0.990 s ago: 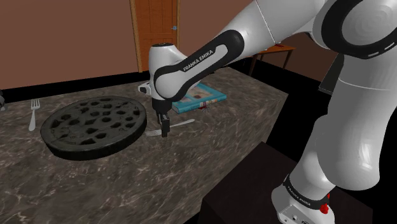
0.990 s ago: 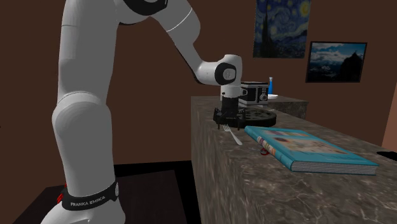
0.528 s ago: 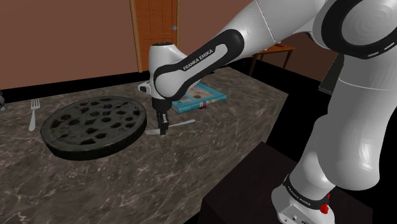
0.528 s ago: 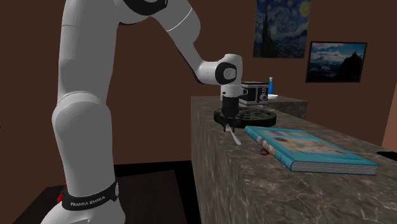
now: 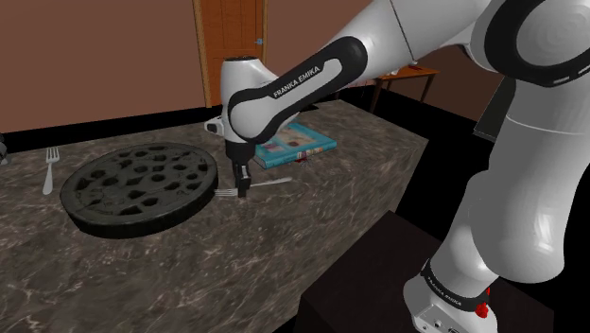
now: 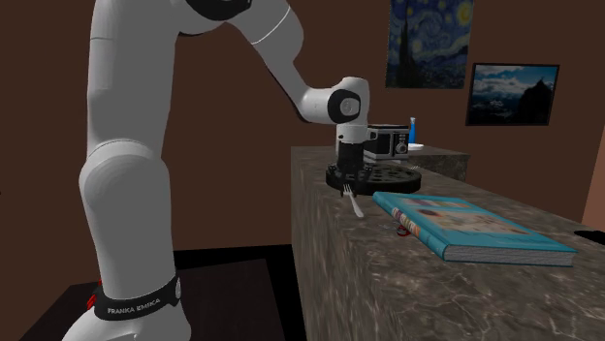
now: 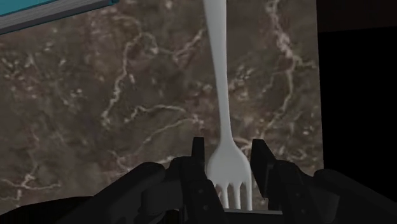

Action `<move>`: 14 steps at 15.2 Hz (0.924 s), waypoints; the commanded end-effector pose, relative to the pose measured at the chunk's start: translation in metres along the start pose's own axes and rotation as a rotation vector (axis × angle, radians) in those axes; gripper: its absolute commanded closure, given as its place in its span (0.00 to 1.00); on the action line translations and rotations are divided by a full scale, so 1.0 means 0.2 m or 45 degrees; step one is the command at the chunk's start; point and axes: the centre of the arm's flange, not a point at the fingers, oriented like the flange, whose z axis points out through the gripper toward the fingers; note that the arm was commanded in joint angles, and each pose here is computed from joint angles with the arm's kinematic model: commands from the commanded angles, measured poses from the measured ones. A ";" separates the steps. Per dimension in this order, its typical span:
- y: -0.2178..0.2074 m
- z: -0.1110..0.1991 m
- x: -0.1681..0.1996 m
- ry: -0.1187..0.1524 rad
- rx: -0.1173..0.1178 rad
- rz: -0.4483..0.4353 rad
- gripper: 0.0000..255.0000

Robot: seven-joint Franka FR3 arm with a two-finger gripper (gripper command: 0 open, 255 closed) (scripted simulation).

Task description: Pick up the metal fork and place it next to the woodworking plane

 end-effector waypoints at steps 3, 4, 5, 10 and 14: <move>0.00 -0.11 0.00 -0.001 0.001 0.000 1.00; -0.01 -0.13 0.00 -0.001 0.001 0.000 1.00; -0.01 -0.16 0.01 -0.001 0.001 0.000 1.00; -0.01 -0.29 0.01 -0.001 0.001 0.000 1.00; -0.01 -0.40 0.02 -0.001 0.001 0.000 1.00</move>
